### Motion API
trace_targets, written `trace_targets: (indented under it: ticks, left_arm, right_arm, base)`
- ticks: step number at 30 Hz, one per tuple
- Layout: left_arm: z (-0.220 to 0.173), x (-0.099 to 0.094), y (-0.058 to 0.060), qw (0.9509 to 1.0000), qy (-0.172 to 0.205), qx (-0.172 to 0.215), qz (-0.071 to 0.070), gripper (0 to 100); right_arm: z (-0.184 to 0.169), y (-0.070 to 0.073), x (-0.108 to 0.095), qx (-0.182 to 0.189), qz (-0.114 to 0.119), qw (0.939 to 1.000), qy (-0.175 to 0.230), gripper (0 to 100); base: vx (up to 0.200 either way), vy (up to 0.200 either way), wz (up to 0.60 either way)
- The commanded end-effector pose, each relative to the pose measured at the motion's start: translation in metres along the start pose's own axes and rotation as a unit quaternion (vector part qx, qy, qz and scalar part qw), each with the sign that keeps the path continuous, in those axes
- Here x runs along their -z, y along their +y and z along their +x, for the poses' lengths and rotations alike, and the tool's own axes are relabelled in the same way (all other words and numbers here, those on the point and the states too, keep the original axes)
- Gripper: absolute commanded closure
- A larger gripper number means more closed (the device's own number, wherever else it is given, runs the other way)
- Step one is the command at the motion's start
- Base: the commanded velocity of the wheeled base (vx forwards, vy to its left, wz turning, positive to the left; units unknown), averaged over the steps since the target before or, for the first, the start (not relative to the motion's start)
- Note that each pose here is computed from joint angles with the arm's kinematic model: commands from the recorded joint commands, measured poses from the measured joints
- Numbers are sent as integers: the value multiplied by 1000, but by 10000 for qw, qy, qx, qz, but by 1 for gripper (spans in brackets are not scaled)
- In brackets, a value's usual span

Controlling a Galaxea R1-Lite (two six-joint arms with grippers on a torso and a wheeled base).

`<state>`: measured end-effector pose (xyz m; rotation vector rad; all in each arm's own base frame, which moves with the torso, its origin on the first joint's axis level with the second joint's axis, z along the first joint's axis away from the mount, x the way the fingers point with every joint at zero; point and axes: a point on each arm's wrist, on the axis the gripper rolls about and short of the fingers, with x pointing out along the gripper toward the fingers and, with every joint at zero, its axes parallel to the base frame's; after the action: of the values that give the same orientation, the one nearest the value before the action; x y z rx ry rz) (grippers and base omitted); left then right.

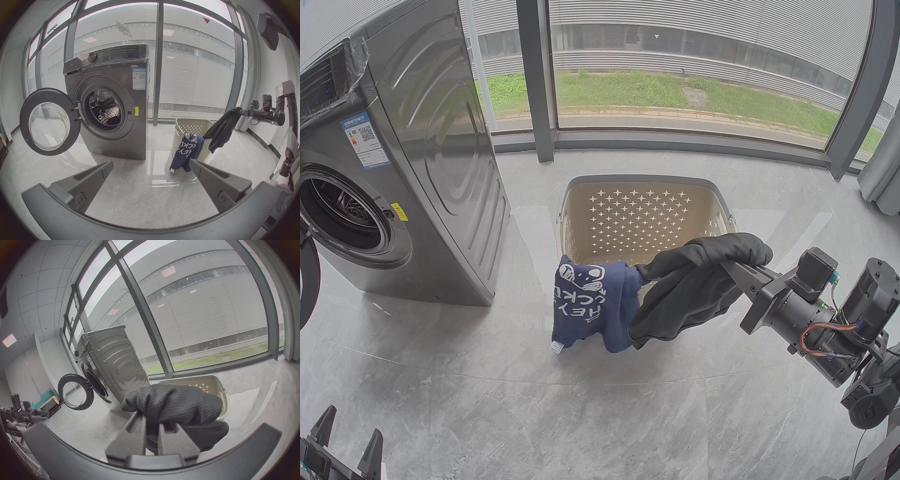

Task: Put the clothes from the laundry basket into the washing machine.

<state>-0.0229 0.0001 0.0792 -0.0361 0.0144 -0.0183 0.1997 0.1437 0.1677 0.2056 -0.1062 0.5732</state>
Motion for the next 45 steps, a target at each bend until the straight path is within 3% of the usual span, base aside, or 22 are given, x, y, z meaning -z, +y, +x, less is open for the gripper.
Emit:
trace_targets:
  ticks: [1,25,34,45]
  left_arm:
    - [0,3,0,10000,29,-2,-3,0]
    - [1,3,0,10000,68,12,12,0]
    - [1,3,0,10000,68,12,12,0]
    - [1,3,0,10000,76,20,4,0]
  right_arm:
    - [0,1,0,-19,7,10000,9,100]
    - [2,3,0,-72,18,10000,-36,100]
    - [2,3,0,-74,19,10000,-44,100]
    - [2,3,0,-71,10,10000,-29,100]
  base:
    - [0,200,0]
    - [0,200,0]
    - [0,0,0]
    - [-164,0,0]
